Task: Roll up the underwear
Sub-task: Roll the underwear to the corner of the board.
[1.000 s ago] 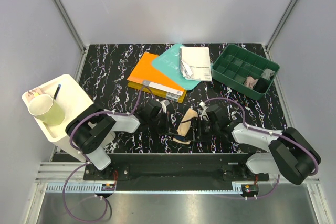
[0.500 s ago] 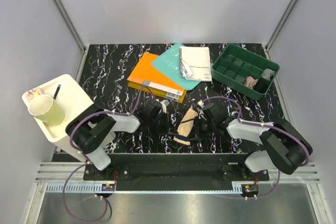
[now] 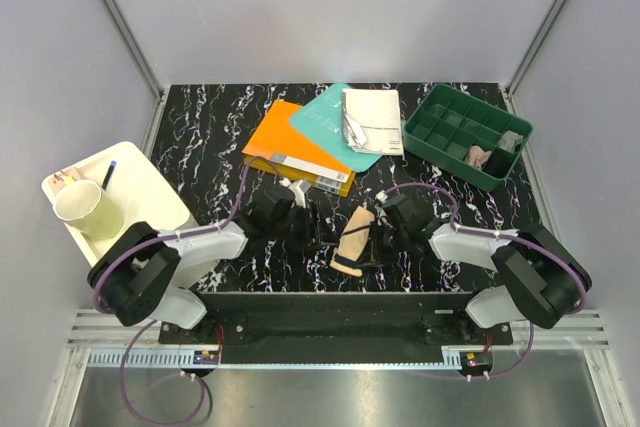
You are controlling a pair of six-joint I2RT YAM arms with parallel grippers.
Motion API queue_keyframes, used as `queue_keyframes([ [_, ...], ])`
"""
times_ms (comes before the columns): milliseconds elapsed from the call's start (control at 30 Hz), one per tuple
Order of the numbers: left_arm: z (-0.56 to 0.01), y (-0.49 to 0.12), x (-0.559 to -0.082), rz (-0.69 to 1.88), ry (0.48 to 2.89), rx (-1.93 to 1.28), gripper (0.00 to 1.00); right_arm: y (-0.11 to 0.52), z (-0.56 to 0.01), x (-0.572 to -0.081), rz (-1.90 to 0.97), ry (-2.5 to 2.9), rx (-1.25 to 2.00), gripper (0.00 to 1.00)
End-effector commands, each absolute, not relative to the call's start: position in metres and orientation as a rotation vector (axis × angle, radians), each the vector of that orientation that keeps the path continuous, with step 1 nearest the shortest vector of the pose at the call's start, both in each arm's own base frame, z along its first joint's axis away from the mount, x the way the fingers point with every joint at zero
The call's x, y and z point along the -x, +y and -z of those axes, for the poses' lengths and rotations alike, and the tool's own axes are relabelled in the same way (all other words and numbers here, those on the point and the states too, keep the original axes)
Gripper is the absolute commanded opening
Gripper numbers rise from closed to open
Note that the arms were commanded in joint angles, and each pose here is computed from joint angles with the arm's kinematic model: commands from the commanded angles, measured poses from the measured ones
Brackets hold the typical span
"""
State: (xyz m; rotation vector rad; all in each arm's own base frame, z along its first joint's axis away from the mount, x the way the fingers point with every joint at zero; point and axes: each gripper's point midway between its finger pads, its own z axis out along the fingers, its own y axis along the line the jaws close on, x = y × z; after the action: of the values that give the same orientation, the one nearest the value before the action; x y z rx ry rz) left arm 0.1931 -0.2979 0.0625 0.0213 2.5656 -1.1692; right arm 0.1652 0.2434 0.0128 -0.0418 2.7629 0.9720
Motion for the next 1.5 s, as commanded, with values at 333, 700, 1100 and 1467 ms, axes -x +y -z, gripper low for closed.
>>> queue_keyframes([
  [333,-0.048,-0.312,-0.177,1.313,2.477,-0.337,0.65,0.224,0.017,-0.155,-0.797,2.880,0.047,0.02],
  [700,-0.022,-0.316,-0.170,1.349,2.537,-0.366,0.46,0.226,0.022,-0.153,-0.800,2.910,0.050,0.02],
  [1100,0.006,-0.297,-0.152,1.194,2.824,-0.273,0.00,0.232,-0.004,-0.159,-0.824,2.881,0.096,0.35],
  [1467,-0.001,-0.293,-0.137,1.217,3.017,-0.214,0.00,0.270,-0.069,-0.156,-0.623,2.472,0.642,0.61],
])
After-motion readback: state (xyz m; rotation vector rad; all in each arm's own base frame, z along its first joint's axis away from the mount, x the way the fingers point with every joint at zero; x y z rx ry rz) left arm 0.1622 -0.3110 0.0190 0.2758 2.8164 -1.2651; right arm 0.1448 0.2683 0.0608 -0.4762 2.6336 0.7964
